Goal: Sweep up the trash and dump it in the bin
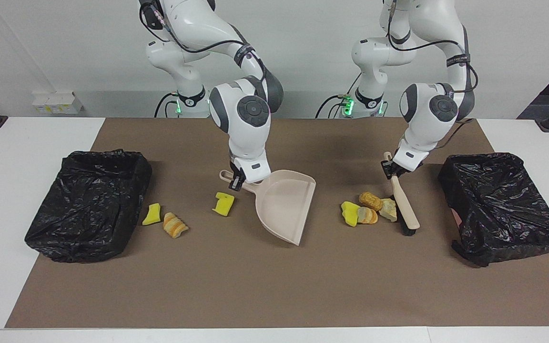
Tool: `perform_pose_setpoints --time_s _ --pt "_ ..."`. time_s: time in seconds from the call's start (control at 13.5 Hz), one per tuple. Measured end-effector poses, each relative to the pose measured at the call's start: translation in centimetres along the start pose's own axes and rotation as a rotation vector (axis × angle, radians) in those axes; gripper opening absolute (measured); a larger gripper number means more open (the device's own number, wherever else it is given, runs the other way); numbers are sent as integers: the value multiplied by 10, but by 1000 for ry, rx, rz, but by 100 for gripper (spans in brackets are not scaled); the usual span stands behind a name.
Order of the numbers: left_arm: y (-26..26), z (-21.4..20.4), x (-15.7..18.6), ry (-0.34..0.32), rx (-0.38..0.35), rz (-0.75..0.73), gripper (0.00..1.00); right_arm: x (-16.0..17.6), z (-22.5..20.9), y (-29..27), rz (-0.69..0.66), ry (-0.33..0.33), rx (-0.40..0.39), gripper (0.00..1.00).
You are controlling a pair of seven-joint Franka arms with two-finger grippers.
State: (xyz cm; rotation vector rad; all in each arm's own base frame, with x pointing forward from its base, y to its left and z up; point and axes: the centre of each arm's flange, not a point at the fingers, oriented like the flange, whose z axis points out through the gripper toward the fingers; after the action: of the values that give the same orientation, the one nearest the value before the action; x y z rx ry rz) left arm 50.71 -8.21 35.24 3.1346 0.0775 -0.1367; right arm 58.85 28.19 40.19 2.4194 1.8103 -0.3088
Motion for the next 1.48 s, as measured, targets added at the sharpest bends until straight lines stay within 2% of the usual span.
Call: perform_pose_setpoints --time_s 0.37,0.52,1.04,1.48 --pt "60 -1 -13 3 -87 26 26 28 15 -23 -126 -87 -68 32" --pt "85 -1 -22 0 -97 29 26 32 17 -24 -151 -105 -92 32" --pt "166 11 -50 -1 -179 92 26 50 30 -26 -190 -83 -129 32" --pt "199 -13 -58 -2 -211 141 26 52 30 -27 -193 -79 -133 32"
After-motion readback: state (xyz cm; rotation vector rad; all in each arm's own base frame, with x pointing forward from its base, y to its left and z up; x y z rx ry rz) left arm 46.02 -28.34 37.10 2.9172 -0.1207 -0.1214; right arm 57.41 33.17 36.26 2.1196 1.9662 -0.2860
